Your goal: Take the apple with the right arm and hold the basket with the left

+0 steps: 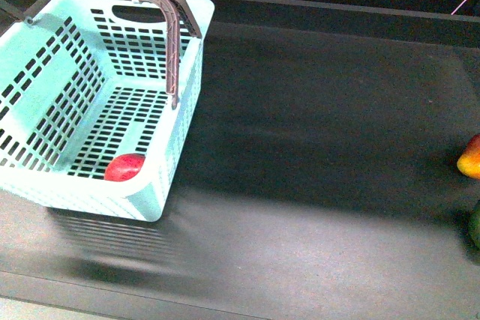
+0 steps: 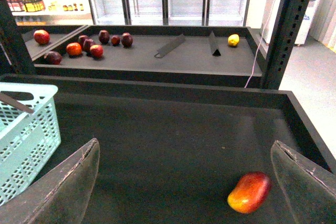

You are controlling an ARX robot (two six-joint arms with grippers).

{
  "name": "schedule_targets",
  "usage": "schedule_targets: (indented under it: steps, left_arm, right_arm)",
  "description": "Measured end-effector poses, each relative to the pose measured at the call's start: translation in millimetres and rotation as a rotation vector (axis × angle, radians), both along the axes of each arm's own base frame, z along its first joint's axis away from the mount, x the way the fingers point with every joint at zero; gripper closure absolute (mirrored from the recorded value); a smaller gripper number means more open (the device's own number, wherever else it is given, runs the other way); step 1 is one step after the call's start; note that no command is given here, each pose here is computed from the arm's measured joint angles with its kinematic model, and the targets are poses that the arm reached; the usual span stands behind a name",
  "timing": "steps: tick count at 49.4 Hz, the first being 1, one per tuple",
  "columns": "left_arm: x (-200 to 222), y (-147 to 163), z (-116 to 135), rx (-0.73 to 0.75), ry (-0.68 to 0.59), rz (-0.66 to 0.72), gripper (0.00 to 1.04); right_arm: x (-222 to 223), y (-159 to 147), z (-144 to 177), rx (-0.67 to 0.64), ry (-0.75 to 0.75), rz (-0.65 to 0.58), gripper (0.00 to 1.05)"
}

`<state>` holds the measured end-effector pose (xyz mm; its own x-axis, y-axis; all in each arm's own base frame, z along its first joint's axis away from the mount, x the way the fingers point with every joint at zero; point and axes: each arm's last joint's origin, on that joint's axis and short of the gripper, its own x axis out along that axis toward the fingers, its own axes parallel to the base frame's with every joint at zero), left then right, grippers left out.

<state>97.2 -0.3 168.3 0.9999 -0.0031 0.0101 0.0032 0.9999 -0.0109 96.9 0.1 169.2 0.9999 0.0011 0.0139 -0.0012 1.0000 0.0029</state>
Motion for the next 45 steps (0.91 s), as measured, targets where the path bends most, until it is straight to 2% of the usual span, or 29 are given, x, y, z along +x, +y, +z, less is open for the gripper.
schedule_targets:
  steps: [12, 41, 45]
  left_arm:
    - [0.0, 0.0, 0.0, -0.001, 0.000, 0.000, 1.01]
    - [0.0, 0.0, 0.0, 0.000, 0.000, 0.000, 0.06]
    - [0.0, 0.0, 0.0, 0.002, 0.000, 0.000, 0.08]
  right_arm:
    - [0.0, 0.0, 0.0, 0.000, 0.000, 0.000, 0.09]
    - [0.0, 0.0, 0.0, 0.000, 0.000, 0.000, 0.09]
    - [0.0, 0.0, 0.0, 0.000, 0.000, 0.000, 0.09]
